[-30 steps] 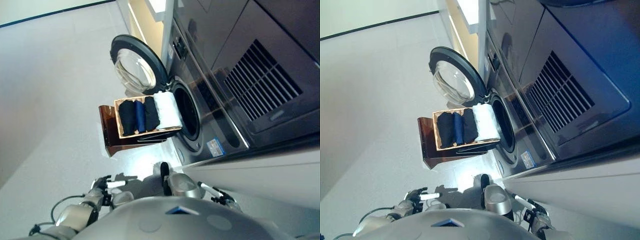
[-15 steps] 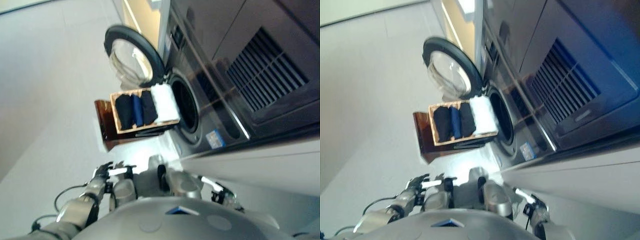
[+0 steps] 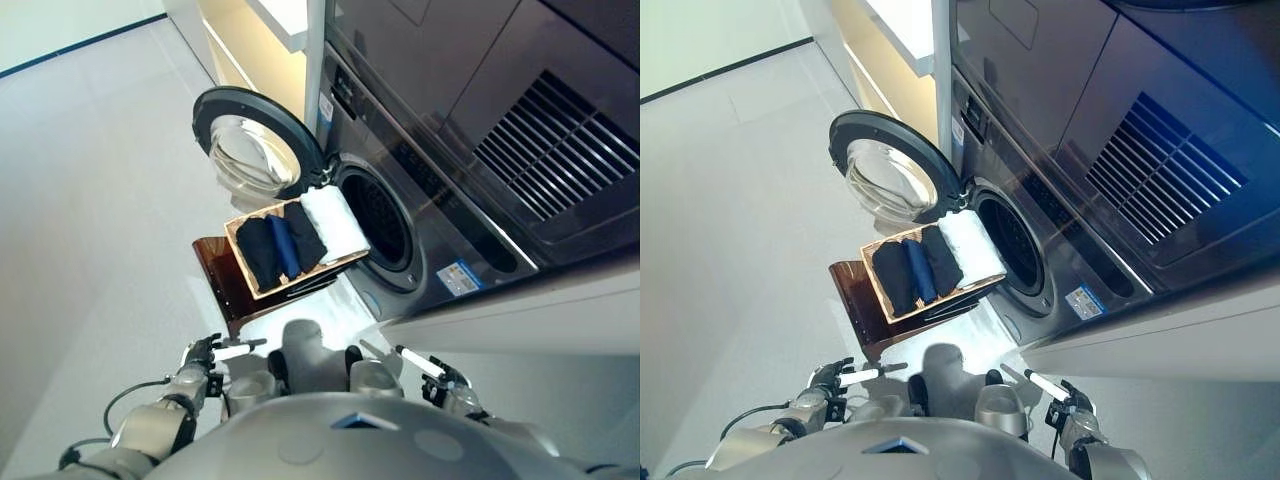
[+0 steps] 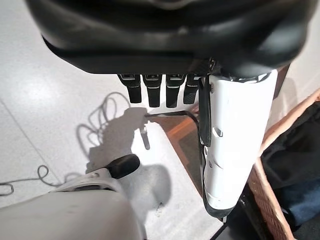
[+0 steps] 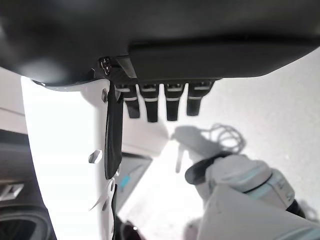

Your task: Pick up the clothes and place them into the washing machine

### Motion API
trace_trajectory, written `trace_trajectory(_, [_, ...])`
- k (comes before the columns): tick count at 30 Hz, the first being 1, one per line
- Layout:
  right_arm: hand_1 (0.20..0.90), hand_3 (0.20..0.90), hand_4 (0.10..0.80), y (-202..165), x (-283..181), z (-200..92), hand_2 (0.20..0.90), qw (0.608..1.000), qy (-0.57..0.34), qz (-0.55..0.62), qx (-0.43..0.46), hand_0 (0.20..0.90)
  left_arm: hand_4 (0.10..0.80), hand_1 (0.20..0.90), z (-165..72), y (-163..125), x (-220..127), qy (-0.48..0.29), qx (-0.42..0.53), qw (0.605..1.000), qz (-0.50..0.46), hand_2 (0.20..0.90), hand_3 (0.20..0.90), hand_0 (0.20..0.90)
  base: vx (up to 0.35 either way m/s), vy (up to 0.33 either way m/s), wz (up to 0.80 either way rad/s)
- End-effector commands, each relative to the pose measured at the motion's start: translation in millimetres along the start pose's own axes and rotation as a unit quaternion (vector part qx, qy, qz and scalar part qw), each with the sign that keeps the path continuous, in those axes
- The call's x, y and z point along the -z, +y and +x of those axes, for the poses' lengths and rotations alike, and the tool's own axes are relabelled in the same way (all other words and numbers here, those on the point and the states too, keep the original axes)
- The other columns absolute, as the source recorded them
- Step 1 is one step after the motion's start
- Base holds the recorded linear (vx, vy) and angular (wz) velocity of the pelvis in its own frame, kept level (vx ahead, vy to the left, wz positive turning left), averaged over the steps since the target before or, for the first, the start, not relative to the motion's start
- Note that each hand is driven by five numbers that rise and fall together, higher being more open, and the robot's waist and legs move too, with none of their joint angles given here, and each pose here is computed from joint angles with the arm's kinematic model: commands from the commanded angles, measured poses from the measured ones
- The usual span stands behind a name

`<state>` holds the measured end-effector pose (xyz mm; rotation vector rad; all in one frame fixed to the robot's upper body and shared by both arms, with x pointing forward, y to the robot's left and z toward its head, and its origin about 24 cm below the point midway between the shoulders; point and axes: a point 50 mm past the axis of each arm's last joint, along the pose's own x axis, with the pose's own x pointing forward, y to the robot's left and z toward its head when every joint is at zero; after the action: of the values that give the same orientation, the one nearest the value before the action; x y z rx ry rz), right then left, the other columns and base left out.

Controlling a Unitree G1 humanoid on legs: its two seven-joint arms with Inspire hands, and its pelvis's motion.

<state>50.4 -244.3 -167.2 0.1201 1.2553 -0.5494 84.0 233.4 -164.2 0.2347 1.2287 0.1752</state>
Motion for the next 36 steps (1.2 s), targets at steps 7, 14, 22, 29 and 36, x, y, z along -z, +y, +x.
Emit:
trace_trajectory(7, [0.900,0.900,0.800,-9,-23,2,0.900,0.999,-0.039,0.007,0.014,0.900,0.800,0.900,-2,19,17,0.034,-0.023,0.999,-0.024,0.900,0.900,0.900,0.086,0.110,0.31])
trace_trajectory(14, [0.900,0.900,0.800,-9,-15,1,0.900,0.999,-0.026,0.019,0.017,0.900,0.800,0.900,-1,22,12,0.028,-0.028,0.999,-0.015,0.900,0.900,0.900,0.194,-0.005,0.30])
trace_trajectory(22, [0.900,0.900,0.800,-15,3,0,0.900,1.000,-0.005,-0.001,0.022,0.900,0.800,0.900,-2,13,18,0.032,-0.014,0.999,0.004,0.900,0.900,0.900,0.243,-0.115,0.09])
trace_trajectory(29, [0.900,0.900,0.800,-37,-4,0,0.900,0.998,-0.014,0.020,0.056,0.900,0.800,0.900,-1,4,7,0.012,-0.003,1.000,-0.010,0.900,0.900,0.900,0.125,-0.196,0.30])
trace_trajectory(36, [0.900,0.900,0.800,-32,-44,2,0.900,0.995,-0.074,0.017,0.060,0.900,0.800,0.900,1,5,-10,-0.019,-0.015,0.999,-0.023,0.900,0.900,0.900,0.137,0.002,-0.12])
